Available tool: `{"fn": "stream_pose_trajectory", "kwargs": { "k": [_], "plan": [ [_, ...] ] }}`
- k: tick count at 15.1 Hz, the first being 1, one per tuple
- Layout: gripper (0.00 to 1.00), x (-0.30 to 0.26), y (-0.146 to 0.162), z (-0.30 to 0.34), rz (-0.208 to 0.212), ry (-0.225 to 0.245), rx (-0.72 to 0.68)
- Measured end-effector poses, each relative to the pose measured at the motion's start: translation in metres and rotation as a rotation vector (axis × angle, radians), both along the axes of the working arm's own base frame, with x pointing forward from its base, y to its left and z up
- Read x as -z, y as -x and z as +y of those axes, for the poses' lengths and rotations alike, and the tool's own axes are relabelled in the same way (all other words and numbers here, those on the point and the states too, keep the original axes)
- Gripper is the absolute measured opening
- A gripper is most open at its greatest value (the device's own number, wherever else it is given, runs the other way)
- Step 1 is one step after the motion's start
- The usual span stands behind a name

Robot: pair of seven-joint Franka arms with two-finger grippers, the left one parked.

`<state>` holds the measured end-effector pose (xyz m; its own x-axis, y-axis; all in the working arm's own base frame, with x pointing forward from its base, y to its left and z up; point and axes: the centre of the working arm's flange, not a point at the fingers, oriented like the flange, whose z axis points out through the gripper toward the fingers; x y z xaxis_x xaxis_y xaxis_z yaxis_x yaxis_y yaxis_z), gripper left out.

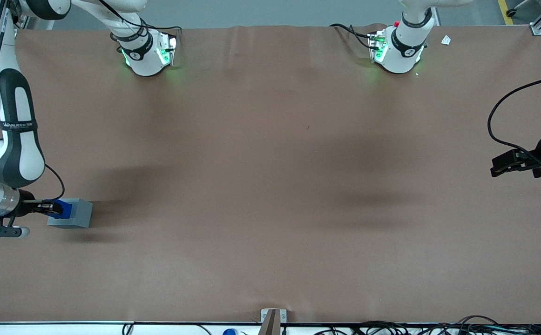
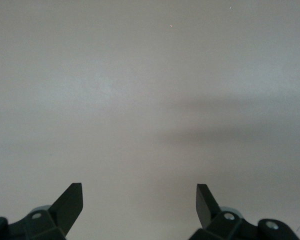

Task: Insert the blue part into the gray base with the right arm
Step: 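Lower the blue block into the gray base's opening, then open the right gripper and raise it off the block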

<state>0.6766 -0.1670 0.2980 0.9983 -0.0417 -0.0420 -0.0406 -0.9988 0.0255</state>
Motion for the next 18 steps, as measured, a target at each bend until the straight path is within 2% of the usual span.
{"fn": "stream_pose_trajectory", "kwargs": {
  "k": [11, 12, 16, 18],
  "plan": [
    [0.53, 0.0032, -0.0017, -0.0009, 0.003, 0.0, 0.0],
    [0.64, 0.0029, -0.0016, -0.0019, 0.002, 0.0, 0.002],
    [0.99, 0.0023, -0.0012, -0.0051, 0.001, 0.0, 0.007],
    [1.0, 0.0022, -0.0012, -0.0047, 0.002, 0.0, 0.006]
  ]
}}
